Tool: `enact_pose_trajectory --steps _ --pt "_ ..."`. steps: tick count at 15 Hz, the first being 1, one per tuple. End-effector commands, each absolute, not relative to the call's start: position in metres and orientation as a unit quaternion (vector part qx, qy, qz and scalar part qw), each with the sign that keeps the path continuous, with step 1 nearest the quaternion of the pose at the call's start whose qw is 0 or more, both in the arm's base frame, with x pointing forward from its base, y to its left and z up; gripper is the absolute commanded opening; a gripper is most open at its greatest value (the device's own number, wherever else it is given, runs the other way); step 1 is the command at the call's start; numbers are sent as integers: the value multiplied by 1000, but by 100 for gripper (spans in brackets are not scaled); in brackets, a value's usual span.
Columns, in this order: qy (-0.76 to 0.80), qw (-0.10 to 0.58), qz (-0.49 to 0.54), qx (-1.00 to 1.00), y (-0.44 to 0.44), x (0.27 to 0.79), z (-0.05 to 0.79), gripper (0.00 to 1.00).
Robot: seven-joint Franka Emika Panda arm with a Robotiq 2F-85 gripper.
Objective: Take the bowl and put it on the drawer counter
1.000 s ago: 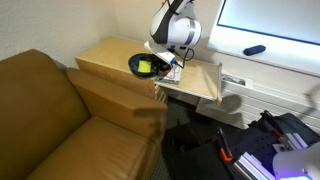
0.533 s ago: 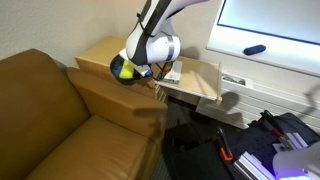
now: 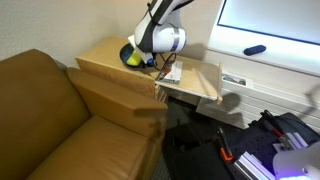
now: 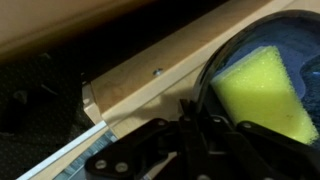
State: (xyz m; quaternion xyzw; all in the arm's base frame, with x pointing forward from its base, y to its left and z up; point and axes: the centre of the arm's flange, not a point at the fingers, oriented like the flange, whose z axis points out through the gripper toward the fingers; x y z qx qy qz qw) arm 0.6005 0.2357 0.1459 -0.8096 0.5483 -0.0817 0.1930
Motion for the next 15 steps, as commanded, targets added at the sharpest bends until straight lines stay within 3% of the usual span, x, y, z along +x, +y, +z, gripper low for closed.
enact_pose_trajectory --steps 1,6,15 --pt "566 228 -58 -790 207 622 173 2" --pt "575 173 38 -799 204 635 129 2" --pt "594 147 74 -788 73 652 171 2"
